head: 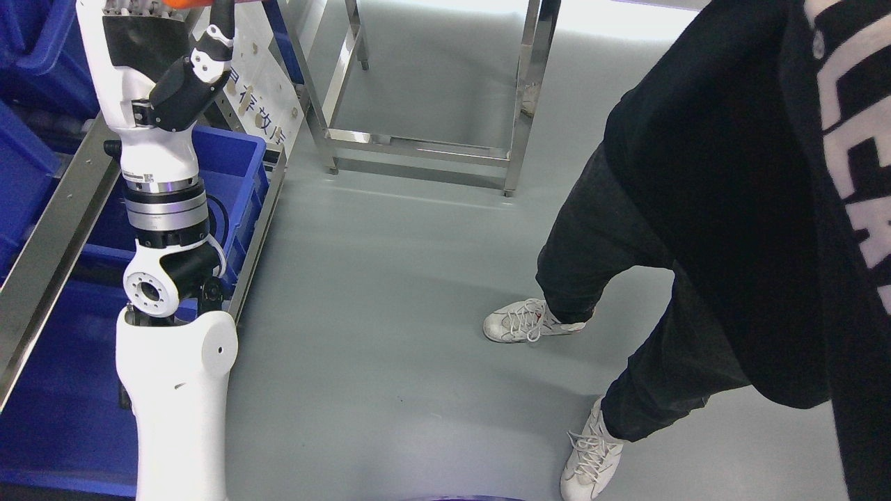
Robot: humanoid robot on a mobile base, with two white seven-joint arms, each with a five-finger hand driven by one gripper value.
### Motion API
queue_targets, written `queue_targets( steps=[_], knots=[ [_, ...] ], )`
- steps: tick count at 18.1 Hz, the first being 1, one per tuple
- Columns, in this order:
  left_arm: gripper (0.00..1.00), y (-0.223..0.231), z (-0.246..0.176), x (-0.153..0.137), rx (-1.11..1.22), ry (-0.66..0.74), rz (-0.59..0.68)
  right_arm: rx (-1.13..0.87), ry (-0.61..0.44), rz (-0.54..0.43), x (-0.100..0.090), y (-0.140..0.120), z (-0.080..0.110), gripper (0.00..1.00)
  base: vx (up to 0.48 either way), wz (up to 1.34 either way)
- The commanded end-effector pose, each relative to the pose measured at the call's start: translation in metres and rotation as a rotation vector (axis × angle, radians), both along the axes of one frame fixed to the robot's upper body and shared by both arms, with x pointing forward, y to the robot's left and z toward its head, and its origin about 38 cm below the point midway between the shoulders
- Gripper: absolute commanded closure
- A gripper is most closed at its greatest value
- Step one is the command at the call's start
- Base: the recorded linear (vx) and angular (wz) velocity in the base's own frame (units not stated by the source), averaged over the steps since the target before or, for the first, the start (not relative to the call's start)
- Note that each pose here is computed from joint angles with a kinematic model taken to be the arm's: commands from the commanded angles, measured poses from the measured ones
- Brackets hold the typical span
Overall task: Grab orange capacitor from left shelf to right desk
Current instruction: 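Turn toward the steel table carrying the capacitor in the left hand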
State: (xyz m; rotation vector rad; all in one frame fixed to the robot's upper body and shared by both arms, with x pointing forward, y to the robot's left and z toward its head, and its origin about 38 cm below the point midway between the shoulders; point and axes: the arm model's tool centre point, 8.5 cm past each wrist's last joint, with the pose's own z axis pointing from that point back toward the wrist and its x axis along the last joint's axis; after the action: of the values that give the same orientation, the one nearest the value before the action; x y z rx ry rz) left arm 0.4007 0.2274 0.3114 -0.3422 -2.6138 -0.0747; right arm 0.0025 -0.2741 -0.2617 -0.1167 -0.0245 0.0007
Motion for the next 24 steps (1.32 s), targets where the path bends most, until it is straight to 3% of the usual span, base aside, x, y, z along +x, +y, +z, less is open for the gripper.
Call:
queue_targets(
  steps=[1, 12, 24],
  knots=[
    [0.86, -0.013, -0.003, 0.000, 0.035, 0.008, -0.039, -0.017, 0.002, -0.008, -0.007, -0.011, 0.001, 0.00, 0.134, -0.12],
    [0.86, -0.014, -0.004, 0.000, 0.036, 0.013, -0.042, -0.017, 0.002, -0.008, -0.007, -0.011, 0.001, 0.00, 0.240, 0.02],
    [0.86, -0.044, -0.008, -0.002, 0.069, 0.022, -0.123, -0.017, 0.002, -0.008, -0.007, -0.011, 0.001, 0.00, 0.290, 0.00]
  ],
)
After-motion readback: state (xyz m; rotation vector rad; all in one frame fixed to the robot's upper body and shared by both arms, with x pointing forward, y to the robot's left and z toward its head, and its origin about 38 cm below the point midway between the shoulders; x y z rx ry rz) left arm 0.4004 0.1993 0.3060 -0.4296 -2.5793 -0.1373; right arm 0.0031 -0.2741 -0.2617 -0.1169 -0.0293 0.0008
